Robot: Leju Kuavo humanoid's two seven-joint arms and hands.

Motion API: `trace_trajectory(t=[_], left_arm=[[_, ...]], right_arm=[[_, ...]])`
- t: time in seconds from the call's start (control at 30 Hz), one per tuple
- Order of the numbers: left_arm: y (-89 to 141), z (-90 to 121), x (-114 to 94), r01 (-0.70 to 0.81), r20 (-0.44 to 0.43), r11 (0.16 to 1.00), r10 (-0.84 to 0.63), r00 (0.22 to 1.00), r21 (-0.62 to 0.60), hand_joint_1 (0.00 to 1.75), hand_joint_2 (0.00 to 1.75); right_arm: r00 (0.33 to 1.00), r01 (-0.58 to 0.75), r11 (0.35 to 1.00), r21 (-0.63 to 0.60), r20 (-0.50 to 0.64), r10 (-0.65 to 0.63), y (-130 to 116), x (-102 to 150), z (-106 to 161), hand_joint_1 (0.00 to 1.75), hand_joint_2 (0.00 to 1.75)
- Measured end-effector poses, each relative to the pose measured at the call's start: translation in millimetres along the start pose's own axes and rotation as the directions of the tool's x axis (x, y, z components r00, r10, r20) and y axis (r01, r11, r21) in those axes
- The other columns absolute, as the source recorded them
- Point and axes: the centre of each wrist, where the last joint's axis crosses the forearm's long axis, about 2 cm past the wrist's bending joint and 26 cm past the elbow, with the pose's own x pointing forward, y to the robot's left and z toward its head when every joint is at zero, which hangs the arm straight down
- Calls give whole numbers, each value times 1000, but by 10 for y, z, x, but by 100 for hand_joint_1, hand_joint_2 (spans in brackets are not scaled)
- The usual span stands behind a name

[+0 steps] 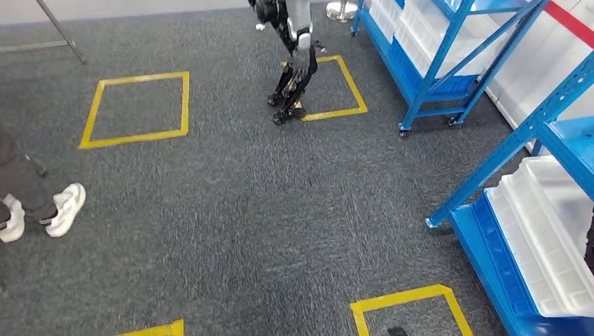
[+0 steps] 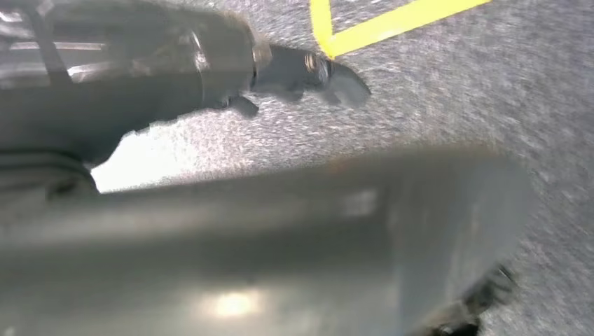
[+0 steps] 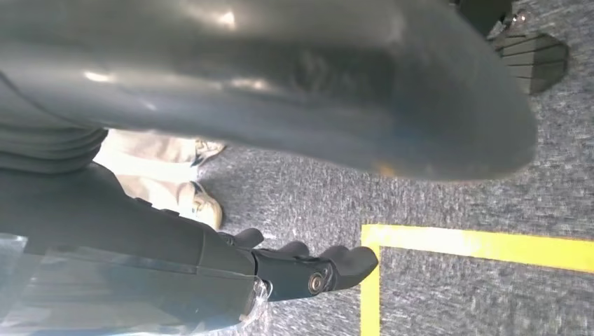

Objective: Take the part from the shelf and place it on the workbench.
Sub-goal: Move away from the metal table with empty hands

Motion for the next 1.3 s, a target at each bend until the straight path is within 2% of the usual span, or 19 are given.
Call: trace_trajectory(t=[0.6, 0.77, 1.3], left_arm=[[30, -4, -58, 1, -15, 1000, -1, 1000, 6, 0, 0], [42, -7, -47, 1, -15, 1000, -1, 1000, 9, 0, 0], [32, -5, -43, 2, -8, 1000, -2, 1000, 6, 0, 0]], right_arm=[[1000, 5, 1000, 6, 13, -5, 32, 84, 9, 0, 0], [1000, 4, 1000, 11, -4, -4, 57, 10, 7, 0, 0], [1000, 13, 1000, 9, 2, -13, 39, 47, 7, 0, 0]])
